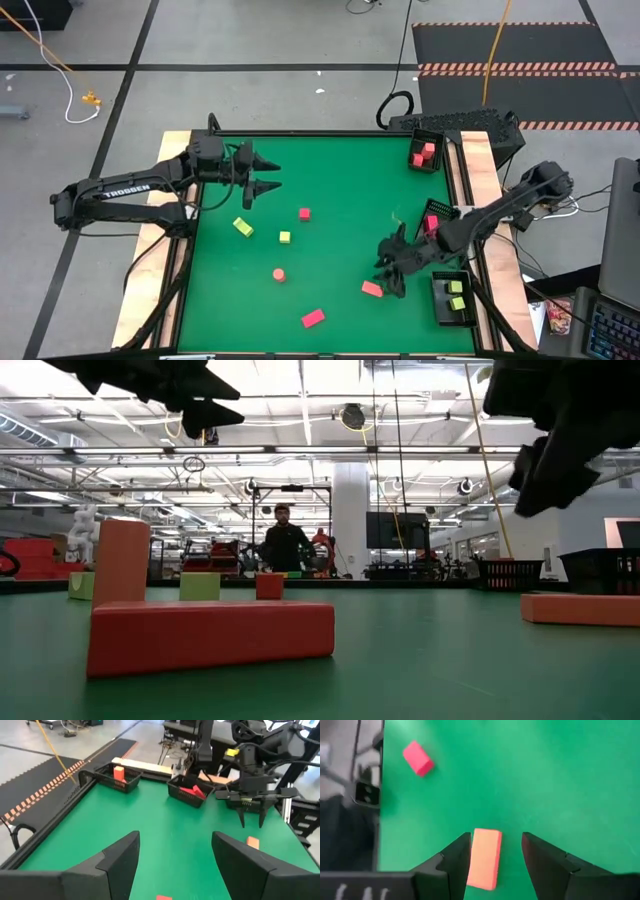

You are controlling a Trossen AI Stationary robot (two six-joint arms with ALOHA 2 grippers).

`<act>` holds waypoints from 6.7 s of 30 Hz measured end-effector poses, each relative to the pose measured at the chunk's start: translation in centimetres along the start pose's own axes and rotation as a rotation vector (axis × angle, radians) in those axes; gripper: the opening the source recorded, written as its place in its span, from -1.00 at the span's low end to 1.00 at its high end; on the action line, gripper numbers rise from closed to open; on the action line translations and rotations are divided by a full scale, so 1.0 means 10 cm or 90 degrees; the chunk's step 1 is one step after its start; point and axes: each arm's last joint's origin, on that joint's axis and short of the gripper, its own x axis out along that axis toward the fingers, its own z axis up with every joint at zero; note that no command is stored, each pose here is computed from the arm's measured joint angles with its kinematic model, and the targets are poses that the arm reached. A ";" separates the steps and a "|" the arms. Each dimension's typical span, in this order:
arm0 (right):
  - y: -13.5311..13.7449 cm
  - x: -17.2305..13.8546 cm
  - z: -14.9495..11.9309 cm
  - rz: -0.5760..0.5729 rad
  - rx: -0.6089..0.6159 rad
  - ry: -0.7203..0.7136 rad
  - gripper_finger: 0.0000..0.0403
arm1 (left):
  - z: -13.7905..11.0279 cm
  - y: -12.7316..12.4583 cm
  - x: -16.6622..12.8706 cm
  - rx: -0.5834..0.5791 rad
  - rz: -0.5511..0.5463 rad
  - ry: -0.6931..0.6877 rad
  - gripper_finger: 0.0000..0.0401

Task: Sort & place blocks by color
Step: Put the right orange block into the top right black bin, then put the left yellow block into the bottom right black bin

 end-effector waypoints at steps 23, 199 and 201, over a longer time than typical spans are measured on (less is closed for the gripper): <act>0.49 0.57 -0.27 -0.216 -0.171 0.066 -0.16 | -0.14 -0.16 0.03 -0.014 -0.043 0.091 0.25; -0.51 -0.26 0.87 -0.032 -0.223 -0.179 0.11 | -1.49 -0.51 0.84 -0.143 0.234 0.657 -0.43; -0.51 -0.26 0.88 -0.031 -0.224 -0.182 0.11 | -1.44 -0.52 0.88 -0.163 0.220 0.632 -0.60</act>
